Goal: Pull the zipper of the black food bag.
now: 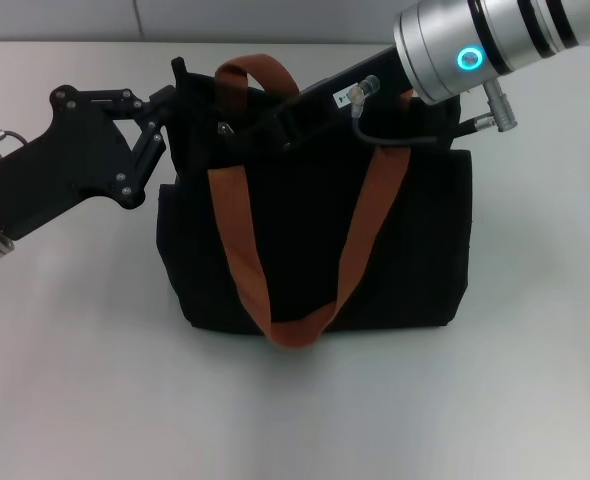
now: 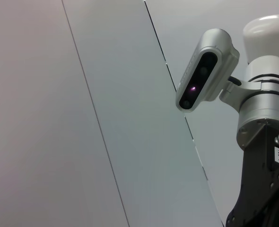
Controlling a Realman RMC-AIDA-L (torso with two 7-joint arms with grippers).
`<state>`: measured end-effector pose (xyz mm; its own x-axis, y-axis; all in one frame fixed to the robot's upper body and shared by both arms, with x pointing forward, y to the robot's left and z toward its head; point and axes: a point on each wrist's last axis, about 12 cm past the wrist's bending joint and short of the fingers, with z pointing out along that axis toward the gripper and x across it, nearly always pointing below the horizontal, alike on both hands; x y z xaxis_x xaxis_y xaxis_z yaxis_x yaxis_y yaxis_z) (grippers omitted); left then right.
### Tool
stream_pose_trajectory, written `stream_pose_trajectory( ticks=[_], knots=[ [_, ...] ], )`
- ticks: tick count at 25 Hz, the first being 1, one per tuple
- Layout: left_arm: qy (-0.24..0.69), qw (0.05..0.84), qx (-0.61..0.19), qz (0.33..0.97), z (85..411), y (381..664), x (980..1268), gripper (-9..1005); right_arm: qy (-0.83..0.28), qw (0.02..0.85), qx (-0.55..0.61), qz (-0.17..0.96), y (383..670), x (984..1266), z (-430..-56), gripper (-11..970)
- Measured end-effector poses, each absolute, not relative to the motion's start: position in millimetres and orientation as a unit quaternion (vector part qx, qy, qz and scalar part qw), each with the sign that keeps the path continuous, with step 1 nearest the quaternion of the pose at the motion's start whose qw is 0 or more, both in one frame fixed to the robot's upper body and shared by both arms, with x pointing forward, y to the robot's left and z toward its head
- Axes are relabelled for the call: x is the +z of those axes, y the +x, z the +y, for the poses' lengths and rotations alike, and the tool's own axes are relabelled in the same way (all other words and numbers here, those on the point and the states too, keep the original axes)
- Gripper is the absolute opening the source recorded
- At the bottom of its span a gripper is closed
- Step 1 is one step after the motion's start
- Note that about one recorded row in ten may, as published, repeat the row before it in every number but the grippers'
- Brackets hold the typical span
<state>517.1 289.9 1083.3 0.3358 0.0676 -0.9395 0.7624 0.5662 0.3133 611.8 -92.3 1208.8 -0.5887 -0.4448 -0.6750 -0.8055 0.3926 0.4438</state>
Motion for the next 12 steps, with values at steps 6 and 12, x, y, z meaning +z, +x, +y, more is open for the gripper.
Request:
stream_pose_trajectory(
  ticks=[6, 12],
  knots=[
    [0.395, 0.715, -0.243, 0.523, 291.0, 515.5, 1082.8, 123, -0.383, 0.230, 0.377, 0.811, 612.8, 1211.2, -92.7, -3],
    [0.394, 0.715, -0.242, 0.524, 291.7, 515.0, 1082.4, 125, -0.377, 0.233, 0.351, 0.825, 609.6, 1218.1, -94.6, -1]
  ],
)
